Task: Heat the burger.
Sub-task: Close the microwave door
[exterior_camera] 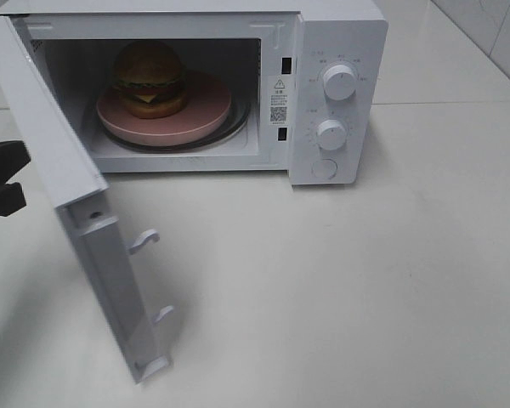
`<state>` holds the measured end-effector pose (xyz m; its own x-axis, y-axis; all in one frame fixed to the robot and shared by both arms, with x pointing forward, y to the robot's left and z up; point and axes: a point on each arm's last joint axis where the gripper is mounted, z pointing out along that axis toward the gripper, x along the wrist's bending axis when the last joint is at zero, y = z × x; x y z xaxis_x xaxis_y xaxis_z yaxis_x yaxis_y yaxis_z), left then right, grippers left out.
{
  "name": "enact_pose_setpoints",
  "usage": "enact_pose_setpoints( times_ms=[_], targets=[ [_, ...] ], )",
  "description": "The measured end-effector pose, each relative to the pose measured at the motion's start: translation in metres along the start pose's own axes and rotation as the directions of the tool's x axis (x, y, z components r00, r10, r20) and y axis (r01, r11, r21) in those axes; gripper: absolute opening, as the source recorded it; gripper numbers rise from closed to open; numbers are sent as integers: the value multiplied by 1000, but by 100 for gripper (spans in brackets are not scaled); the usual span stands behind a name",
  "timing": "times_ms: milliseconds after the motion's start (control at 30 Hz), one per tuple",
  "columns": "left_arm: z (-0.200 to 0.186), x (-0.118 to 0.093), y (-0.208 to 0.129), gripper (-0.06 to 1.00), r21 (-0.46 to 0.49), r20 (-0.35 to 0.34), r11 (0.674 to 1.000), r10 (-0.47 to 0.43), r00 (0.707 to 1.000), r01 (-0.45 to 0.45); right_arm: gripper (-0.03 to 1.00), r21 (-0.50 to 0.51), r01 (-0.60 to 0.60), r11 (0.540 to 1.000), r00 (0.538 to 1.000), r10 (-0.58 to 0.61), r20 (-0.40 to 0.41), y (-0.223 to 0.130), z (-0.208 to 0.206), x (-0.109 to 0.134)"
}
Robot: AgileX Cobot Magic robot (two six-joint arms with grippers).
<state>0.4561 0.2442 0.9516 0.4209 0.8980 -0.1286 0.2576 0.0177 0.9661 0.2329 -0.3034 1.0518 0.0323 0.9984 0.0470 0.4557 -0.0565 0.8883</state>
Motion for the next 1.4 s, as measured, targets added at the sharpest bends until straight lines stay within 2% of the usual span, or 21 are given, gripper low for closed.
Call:
enact_pose_setpoints(
  times_ms=[167, 367, 700, 1033, 1400],
  targets=[
    [13, -8, 4, 0, -19, 46, 1000, 6, 999, -5, 76, -1, 0, 1000, 1000, 0, 0, 0, 0, 0],
    [26, -11, 9, 0, -32, 63, 999, 4, 998, -2, 76, -1, 0, 1000, 1000, 0, 0, 0, 0, 0],
    [63, -29, 18, 0, -56, 126, 998, -4, 992, 11, 76, -1, 0, 1000, 1000, 0, 0, 0, 0, 0],
    [98, -46, 31, 0, -85, 153, 996, -12, 988, 25, 76, -1, 0, 1000, 1000, 0, 0, 0, 0, 0],
    [142, -71, 33, 0, -74, 184, 997, -7, 983, 21, 76, -1, 0, 1000, 1000, 0, 0, 0, 0, 0]
  ],
)
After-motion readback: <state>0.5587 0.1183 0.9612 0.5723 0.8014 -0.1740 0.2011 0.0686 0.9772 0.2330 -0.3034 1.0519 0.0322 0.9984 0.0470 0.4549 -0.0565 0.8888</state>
